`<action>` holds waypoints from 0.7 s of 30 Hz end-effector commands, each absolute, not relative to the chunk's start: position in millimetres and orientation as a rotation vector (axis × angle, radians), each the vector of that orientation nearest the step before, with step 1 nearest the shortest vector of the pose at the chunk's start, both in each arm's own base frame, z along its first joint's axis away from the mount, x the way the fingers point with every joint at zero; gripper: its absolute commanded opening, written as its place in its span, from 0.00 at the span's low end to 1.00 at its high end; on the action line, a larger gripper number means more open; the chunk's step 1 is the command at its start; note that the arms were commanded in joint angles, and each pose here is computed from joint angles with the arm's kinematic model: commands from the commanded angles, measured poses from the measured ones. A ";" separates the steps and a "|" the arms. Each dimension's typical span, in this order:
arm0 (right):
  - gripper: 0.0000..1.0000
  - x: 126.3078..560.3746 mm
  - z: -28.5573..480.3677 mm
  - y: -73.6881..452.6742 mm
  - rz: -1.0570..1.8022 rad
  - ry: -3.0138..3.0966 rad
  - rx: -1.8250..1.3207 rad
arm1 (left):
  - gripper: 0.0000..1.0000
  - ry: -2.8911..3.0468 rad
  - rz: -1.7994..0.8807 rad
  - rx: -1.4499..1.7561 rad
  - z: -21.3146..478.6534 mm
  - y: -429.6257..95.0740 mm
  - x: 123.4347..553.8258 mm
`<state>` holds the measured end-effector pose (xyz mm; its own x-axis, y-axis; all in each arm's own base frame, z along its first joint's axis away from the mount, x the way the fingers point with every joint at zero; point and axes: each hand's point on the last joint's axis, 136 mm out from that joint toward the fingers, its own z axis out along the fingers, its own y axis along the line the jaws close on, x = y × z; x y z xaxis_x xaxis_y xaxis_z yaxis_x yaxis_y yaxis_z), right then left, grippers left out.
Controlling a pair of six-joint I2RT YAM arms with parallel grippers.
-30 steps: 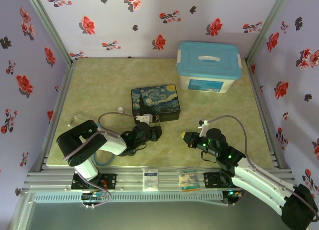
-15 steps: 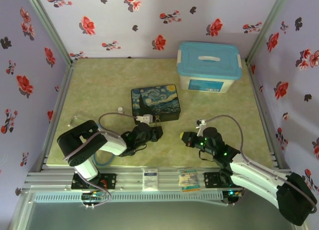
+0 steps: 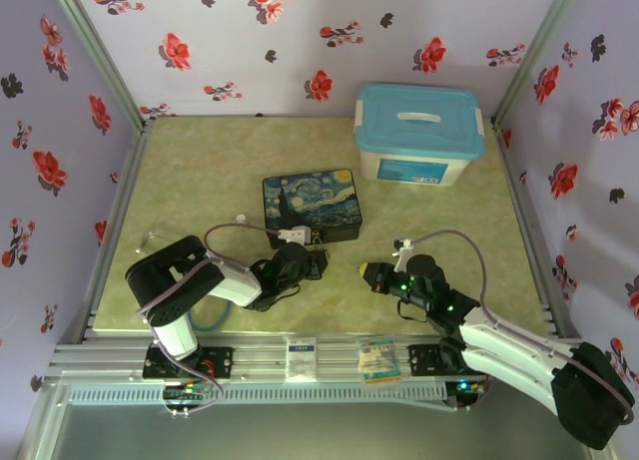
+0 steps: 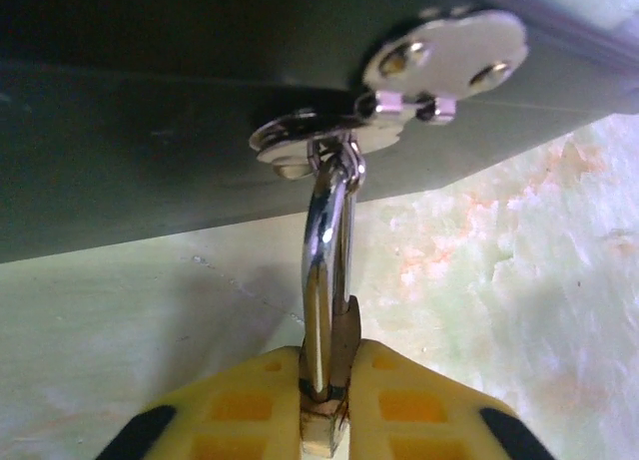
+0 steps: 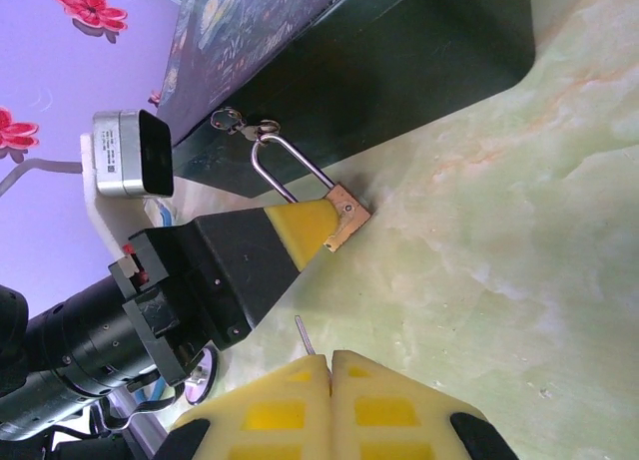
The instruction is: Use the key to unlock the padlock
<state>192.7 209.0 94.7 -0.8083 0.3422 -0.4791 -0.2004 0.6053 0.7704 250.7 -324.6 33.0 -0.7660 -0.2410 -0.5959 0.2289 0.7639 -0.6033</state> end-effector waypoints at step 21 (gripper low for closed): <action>0.00 222.4 78.9 263.9 1.643 2.193 0.505 | 0.00 2.207 -1.140 -0.229 75.3 -327.5 245.5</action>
